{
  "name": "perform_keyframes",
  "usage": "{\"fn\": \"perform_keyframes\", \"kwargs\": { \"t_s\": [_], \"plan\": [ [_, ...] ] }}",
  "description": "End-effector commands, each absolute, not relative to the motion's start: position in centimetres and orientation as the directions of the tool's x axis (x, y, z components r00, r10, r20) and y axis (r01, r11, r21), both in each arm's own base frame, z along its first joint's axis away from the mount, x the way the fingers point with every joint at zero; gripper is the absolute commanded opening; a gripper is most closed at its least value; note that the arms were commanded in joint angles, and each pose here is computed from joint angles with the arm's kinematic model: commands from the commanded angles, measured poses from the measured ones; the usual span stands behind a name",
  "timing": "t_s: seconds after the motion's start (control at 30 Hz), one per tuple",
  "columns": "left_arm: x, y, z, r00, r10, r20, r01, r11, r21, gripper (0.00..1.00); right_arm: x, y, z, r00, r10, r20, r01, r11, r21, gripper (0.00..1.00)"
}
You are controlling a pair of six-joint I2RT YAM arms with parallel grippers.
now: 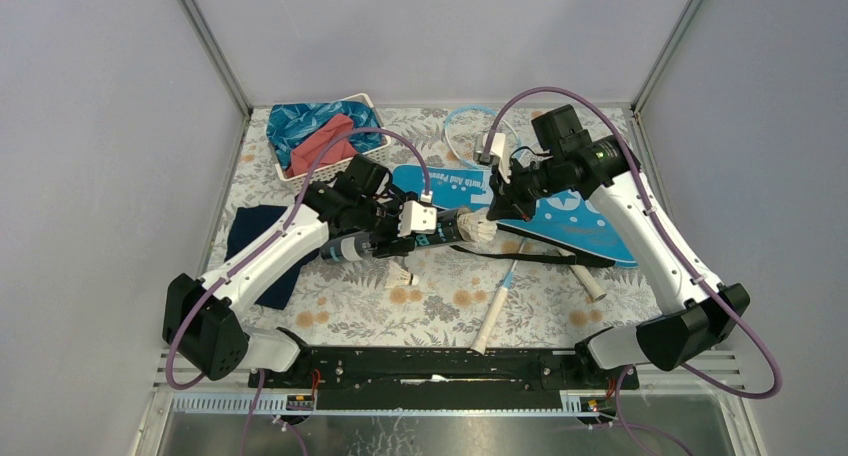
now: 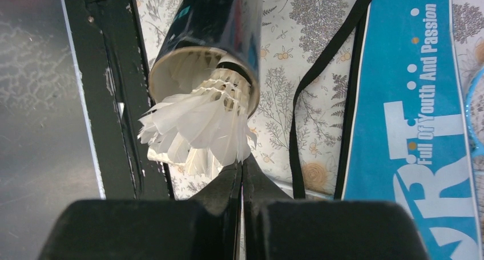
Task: Pack up the badminton gear
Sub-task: Place the shuttlecock at the shuttle tube.
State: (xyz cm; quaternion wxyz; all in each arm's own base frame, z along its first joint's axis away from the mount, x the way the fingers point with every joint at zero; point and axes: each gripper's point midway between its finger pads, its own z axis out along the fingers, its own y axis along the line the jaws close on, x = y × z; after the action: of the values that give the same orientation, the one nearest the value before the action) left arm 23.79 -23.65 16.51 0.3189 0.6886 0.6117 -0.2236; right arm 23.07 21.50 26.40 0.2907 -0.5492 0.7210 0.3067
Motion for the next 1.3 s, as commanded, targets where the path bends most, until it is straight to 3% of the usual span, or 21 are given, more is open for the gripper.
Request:
{"fn": "perform_keyframes", "kwargs": {
  "t_s": [0.0, 0.13, 0.37, 0.57, 1.07, 1.27],
  "plan": [
    [24.7, -25.2, 18.6, 0.228, 0.654, -0.721, 0.967, -0.069, 0.244, 0.0, 24.0, 22.9, 27.5, -0.254, -0.546, -0.798, -0.959, 0.247, 0.137, 0.08],
    [24.7, -25.6, 18.9, 0.215, 0.642, -0.736, 0.97, -0.053, 0.237, 0.0, 24.3, 23.4, 26.9, -0.256, -0.557, -0.79, -0.952, 0.285, 0.107, 0.2],
    [24.6, -25.9, 19.0, 0.206, 0.633, -0.746, 0.973, -0.049, 0.227, 0.0, 24.8, 23.2, 27.0, -0.246, -0.549, -0.799, -0.939, 0.34, 0.056, 0.51],
    [24.6, -26.0, 19.0, 0.202, 0.631, -0.749, 0.974, -0.05, 0.221, 0.0, 24.7, 23.3, 26.8, -0.23, -0.535, -0.813, -0.941, 0.336, 0.045, 0.68],
    [24.8, -27.5, 20.4, 0.173, 0.566, -0.806, 0.981, -0.023, 0.195, 0.0, 24.5, 25.2, 24.7, -0.23, -0.455, -0.86, -0.953, 0.285, 0.104, 0.81],
    [24.8, -27.6, 20.1, 0.161, 0.56, -0.813, 0.983, -0.013, 0.185, 0.0, 24.6, 26.0, 24.3, -0.268, -0.426, -0.864, -0.946, 0.286, 0.153, 0.92]
  ]
}}
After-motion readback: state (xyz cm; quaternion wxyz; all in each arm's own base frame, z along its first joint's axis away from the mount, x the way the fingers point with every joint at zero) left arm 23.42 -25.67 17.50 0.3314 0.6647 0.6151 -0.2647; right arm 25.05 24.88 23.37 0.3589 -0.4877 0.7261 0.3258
